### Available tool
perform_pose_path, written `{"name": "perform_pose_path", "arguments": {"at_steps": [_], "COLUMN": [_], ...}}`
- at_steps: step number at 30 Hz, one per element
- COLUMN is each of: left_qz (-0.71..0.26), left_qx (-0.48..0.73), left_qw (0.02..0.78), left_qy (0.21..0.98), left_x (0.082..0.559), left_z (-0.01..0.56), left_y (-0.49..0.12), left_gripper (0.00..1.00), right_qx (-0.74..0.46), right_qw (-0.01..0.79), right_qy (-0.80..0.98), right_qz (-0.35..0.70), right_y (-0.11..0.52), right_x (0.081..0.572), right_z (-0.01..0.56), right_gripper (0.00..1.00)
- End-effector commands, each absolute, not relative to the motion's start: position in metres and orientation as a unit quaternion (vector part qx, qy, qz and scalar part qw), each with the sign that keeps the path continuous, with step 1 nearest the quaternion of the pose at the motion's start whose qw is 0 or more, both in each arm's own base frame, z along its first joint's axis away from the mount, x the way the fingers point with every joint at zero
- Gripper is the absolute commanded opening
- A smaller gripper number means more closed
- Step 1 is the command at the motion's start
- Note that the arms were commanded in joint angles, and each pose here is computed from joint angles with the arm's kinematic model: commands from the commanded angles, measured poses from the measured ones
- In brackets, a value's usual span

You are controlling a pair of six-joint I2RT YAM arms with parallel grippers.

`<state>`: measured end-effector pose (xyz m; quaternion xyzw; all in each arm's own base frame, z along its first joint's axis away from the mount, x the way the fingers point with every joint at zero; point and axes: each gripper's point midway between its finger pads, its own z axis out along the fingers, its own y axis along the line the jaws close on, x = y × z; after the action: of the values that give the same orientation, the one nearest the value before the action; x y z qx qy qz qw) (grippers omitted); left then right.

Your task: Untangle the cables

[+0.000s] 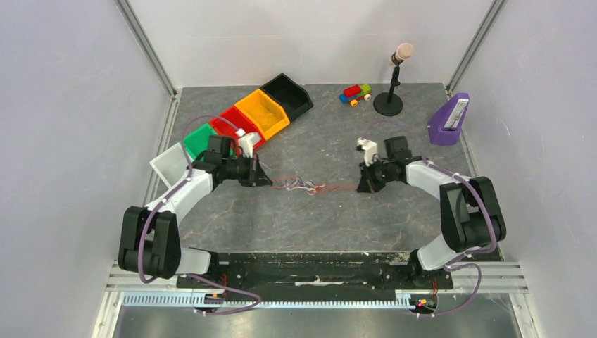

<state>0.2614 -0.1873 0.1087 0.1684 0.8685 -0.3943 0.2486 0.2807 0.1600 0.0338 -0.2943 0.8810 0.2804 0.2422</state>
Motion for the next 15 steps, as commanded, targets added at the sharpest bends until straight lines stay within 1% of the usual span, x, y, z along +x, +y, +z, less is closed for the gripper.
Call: {"name": "perform_pose_path", "arguments": {"at_steps": [1, 4, 7, 12, 15], "left_qz": [-0.34, -0.313, -0.298, -0.275, -0.267], "left_qx": [0.148, 0.15, 0.151, 0.157, 0.142], "left_qw": [0.29, 0.296, 0.287, 0.287, 0.293], "left_qy": [0.882, 0.89, 0.898, 0.904, 0.907], "left_x": [0.287, 0.289, 0.289, 0.294, 0.299], "left_z": [0.114, 0.11, 0.1, 0.094, 0.094], "left_y": [-0.139, -0.116, -0.106, -0.098, -0.087], "left_gripper": [0.02, 0.02, 0.02, 0.02, 0.02], "right_qx": [-0.274, -0.246, -0.226, -0.212, -0.22], "right_qw": [0.241, 0.238, 0.228, 0.222, 0.219], "right_qy": [0.913, 0.93, 0.94, 0.946, 0.944], "right_qz": [0.183, 0.136, 0.116, 0.1, 0.109], "right_y": [0.075, 0.024, -0.008, -0.035, -0.036], "right_x": [0.295, 0.298, 0.297, 0.297, 0.294], "right_z": [0.023, 0.015, 0.009, 0.007, 0.007], "right_gripper": [0.0, 0.0, 0.0, 0.0, 0.0]}}
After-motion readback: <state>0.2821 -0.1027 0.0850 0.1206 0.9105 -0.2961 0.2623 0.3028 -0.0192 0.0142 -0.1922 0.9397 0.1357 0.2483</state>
